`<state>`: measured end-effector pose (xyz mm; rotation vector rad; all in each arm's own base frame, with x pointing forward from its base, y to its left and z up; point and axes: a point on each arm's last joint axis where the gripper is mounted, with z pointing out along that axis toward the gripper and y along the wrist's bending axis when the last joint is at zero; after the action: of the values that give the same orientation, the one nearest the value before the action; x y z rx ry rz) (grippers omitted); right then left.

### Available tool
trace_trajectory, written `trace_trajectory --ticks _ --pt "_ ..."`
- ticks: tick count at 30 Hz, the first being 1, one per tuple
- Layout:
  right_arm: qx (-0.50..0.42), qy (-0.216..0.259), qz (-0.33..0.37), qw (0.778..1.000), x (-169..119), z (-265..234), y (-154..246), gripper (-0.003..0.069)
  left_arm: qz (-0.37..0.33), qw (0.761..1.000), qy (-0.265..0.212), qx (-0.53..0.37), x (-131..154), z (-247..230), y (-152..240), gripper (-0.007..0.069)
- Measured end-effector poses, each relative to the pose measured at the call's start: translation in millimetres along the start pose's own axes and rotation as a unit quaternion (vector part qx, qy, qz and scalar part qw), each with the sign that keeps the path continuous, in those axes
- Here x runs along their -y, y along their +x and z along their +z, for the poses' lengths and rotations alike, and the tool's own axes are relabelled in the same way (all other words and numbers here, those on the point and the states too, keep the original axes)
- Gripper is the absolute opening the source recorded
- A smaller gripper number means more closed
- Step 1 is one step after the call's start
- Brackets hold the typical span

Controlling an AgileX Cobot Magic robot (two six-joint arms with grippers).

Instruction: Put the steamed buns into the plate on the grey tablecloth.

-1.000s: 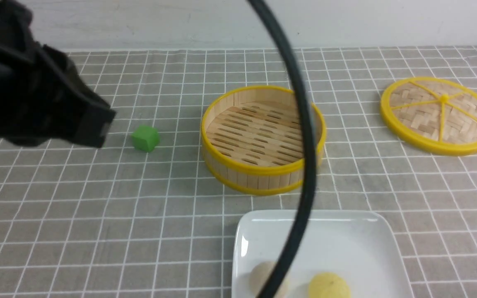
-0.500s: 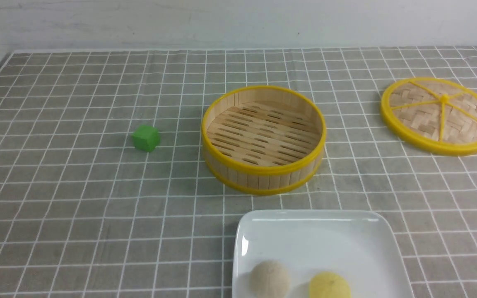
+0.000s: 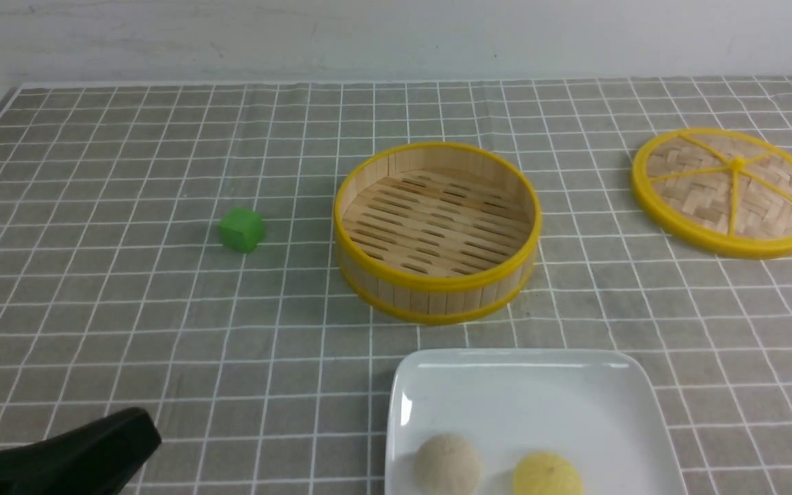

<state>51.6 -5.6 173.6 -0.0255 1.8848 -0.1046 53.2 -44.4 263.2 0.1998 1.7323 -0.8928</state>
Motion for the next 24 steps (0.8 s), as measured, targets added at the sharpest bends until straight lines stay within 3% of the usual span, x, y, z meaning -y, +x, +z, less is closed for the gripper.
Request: trace_trajectory --ticks 6,11,20,24 --pt "0.000 0.000 0.000 1.000 0.0 0.0 0.0 0.0099 -0.002 1.000 -0.010 -0.013 -3.1 0.8 4.8 0.0032" --pt "0.000 0.000 0.000 1.000 0.0 0.0 0.0 0.0105 0.017 0.998 -0.045 -0.036 -9.4 -0.1 9.1 0.0037" --pt "0.000 0.000 0.000 1.000 0.0 0.0 0.0 0.0115 0.134 0.968 -0.211 -0.018 -36.0 -7.3 12.2 0.0048" --pt "0.000 0.000 0.000 1.000 0.0 0.0 0.0 0.0119 0.140 0.950 -0.280 -0.005 -54.3 -11.6 33.1 0.0051"
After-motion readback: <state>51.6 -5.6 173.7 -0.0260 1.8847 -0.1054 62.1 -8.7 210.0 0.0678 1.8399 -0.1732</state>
